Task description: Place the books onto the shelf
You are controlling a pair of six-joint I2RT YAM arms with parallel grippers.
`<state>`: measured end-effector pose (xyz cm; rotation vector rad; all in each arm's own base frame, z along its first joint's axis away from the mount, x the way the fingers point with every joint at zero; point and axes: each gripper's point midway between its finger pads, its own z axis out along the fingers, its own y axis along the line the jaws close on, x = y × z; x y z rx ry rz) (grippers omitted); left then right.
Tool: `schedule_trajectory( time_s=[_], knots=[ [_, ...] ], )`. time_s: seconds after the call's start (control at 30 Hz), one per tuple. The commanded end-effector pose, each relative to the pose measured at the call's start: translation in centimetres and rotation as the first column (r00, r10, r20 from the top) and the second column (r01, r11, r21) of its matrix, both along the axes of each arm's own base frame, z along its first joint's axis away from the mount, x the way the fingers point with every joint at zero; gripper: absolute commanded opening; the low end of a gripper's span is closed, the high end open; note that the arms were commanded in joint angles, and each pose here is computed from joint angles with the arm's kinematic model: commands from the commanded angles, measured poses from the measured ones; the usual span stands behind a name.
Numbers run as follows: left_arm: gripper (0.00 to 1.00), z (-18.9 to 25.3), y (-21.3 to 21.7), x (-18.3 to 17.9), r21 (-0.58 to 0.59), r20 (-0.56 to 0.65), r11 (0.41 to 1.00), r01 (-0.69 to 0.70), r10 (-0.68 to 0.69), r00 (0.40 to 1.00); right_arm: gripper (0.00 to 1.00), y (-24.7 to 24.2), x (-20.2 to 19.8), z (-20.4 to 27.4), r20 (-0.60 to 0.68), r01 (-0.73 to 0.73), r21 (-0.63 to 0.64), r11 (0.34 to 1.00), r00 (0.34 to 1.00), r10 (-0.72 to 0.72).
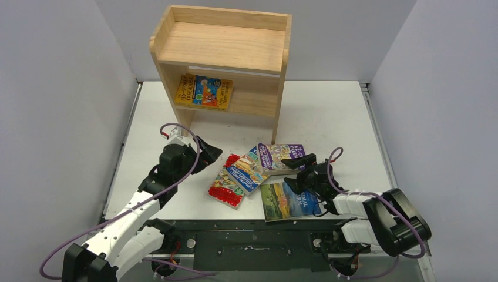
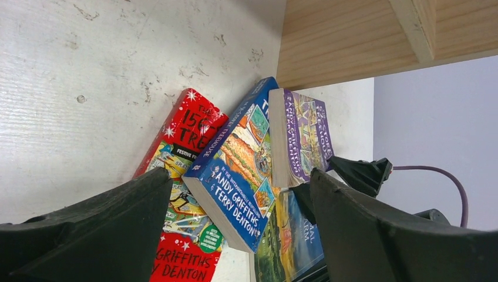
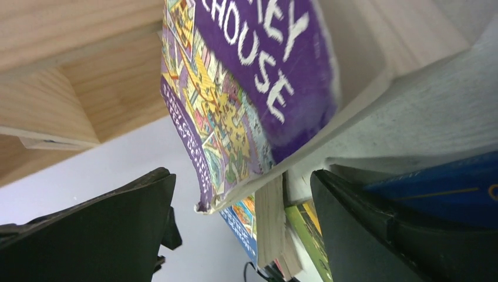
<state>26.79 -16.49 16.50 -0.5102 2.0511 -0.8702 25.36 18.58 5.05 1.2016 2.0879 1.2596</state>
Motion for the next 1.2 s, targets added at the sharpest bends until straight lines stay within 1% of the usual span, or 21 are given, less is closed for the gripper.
schedule_trajectory(
  time_s=[0.0,0.17,0.37,0.43,0.5,0.57,0.73,0.8,0.83,0.9,0.93,0.97,1.03,1.07,1.17],
  knots=[
    [0.86,2.3,-1.0,0.8,-0.027,0.078,0.999,0.035,-0.033,0.996,0.9,-0.7,2.0,1.6,0.074,0.132,0.105,0.986,0.987,-0.14],
    [0.86,2.3,-1.2,0.9,-0.031,0.079,0.999,0.044,-0.041,0.996,0.91,-1.7,3.7,2.1,0.119,0.223,0.15,0.963,0.963,-0.242],
    [0.87,2.1,-1.1,0.7,-0.031,0.077,0.998,0.046,-0.043,0.996,0.96,-0.9,4.5,2.0,0.102,0.229,0.247,0.942,0.96,-0.26],
    [0.87,2.1,-1.0,0.6,-0.031,0.079,0.999,0.042,-0.04,0.996,0.98,-0.9,4.4,2.1,0.111,0.231,0.261,0.937,0.957,-0.267],
    [0.87,2.1,-0.9,0.6,-0.03,0.079,0.999,0.04,-0.037,0.996,0.91,-1.2,4.2,1.8,0.108,0.242,0.249,0.938,0.955,-0.275],
    [0.87,2.1,-0.9,0.5,-0.03,0.077,0.999,0.037,-0.034,0.996,0.82,-1.4,4.1,1.8,0.114,0.248,0.242,0.938,0.953,-0.281],
    [0.87,2.3,-0.9,0.6,-0.027,0.083,0.999,0.036,-0.034,0.996,0.5,-1.6,3.6,2.4,0.14,0.231,0.204,0.951,0.955,-0.262],
    [0.87,2.5,-0.5,0.7,-0.01,0.081,1.0,0.024,-0.023,0.996,0.36,-1.6,3.4,2.6,0.155,0.216,0.169,0.962,0.958,-0.242],
    [0.88,2.5,-0.3,0.8,0.0,0.071,1.0,0.014,-0.014,0.997,0.3,-1.6,3.4,3.5,0.182,0.2,0.155,0.967,0.957,-0.227],
    [0.87,2.8,-0.2,0.8,0.009,0.058,1.0,0.009,-0.009,0.998,0.2,-1.8,3.4,4.3,0.219,0.17,0.093,0.981,0.958,-0.187],
    [0.87,2.8,0.2,1.0,0.02,0.054,1.0,-0.014,0.013,0.998,0.15,-2.0,3.4,4.1,0.224,0.149,0.03,0.988,0.963,-0.152],
    [0.87,3.0,0.6,1.1,0.024,0.048,0.999,-0.034,0.033,0.998,0.11,-2.1,3.2,4.4,0.232,0.127,-0.013,0.992,0.965,-0.121],
    [0.99,3.2,1.1,1.2,0.021,0.014,0.997,-0.074,0.073,0.997,0.07,-2.7,2.9,5.2,0.262,0.087,-0.086,0.992,0.963,-0.061],
    [0.97,3.6,1.0,1.2,0.025,0.019,0.999,-0.047,0.046,0.999,0.06,-2.9,2.7,5.7,0.272,0.065,-0.115,0.991,0.962,-0.032],
    [0.96,4.6,-0.2,0.9,0.056,0.003,0.993,0.099,-0.1,0.995,0.05,-3.3,1.7,6.9,0.315,-0.017,-0.178,0.984,0.946,0.073]
  ],
)
